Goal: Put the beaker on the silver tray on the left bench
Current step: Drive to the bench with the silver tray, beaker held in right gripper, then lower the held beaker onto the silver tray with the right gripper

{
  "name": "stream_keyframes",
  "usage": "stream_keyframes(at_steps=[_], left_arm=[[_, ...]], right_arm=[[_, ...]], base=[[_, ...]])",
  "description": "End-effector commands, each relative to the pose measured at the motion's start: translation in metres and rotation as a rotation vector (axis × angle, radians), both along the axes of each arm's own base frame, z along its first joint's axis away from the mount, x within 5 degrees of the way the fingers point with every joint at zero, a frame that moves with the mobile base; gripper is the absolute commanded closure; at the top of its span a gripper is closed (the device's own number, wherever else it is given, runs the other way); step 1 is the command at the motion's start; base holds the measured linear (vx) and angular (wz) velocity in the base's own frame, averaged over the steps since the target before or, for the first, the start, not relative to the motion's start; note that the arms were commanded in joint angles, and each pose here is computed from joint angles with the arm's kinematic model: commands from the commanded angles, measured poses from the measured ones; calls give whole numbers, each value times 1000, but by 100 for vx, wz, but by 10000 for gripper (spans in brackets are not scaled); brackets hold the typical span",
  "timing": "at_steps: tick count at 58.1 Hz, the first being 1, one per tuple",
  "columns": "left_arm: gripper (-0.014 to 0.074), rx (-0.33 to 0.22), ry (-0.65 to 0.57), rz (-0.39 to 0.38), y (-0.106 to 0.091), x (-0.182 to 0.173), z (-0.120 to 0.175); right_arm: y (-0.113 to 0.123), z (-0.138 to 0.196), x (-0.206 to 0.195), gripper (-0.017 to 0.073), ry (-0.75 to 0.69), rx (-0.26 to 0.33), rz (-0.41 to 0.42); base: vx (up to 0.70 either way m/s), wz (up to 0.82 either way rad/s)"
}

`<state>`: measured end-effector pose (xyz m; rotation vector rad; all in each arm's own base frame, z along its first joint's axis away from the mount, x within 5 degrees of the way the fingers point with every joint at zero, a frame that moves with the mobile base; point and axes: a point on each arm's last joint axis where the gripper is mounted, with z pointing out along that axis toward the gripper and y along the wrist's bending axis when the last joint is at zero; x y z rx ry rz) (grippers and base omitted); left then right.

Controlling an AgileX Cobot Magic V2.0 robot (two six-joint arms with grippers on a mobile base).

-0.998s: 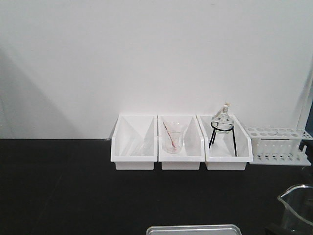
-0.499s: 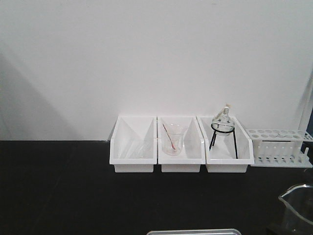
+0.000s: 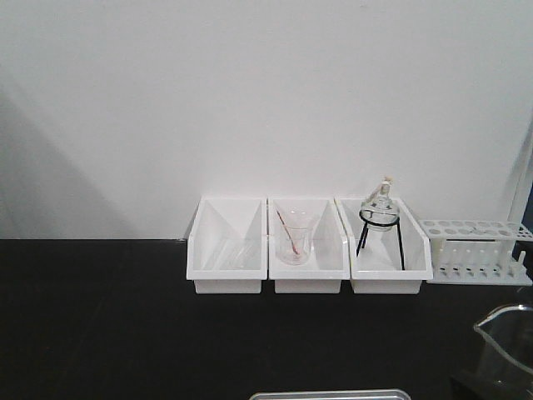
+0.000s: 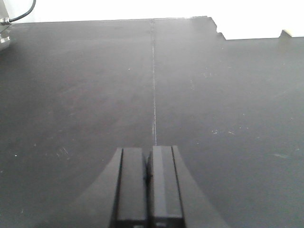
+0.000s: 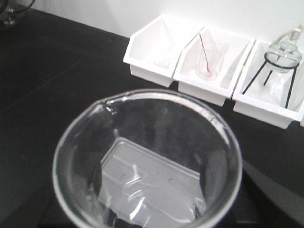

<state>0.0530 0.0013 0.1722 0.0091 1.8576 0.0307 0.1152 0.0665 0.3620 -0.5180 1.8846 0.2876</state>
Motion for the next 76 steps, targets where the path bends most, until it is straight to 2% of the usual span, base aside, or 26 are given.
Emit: stream_keyframes(at_steps=[1,4,12,14,17,28,31,32,36,41,46,50,56,66,76], left_arm=[[592,-3,-67,-8,-1,1,-2],[592,-3,-67,-8,-1,1,-2],[592,-3,-67,-8,-1,1,-2],[592,-3,-67,-8,-1,1,-2],[592,-3,-67,-8,-1,1,-2],[592,-3,-67,-8,-1,1,-2],[592,-3,-67,-8,-1,1,-2],[592,-3,-67,-8,-1,1,-2],[592,-3,-67,-8,-1,1,-2],[592,-3,-67,-8,-1,1,-2],[592,-3,-67,-8,-1,1,-2],[592,-3,-67,-8,-1,1,-2],[592,-3,-67,-8,-1,1,-2],[592,-3,-67,-8,-1,1,-2],[592,-3,-67,-8,-1,1,-2]], right_arm=[[2,22,2,567,-155,61,18],[3,21,5,567,-155,50,18],[13,5,21,566,-129,-26,24],[16,0,25,565,-146,-18,38],[22,-13,28,564,-175,11,65],[40,-81,31,562,-309,191,193],[41,-102,33,563,-303,246,178],[42,-106,34,563,-294,243,173],[40,-124,44,563,-267,281,88],[39,-139,62,563,-255,255,-30],[43,-157,82,563,-224,202,-111],[53,-170,97,563,-191,148,-108],[70,-185,117,563,-165,99,-64],[87,-206,143,563,-145,79,-68],[78,-230,156,563,-131,50,-120]], base=[[0,0],[0,0],[0,0],[0,0],[0,0],[0,0],[0,0],[0,0],[0,0],[0,0],[0,0],[0,0],[0,0],[0,0],[0,0]])
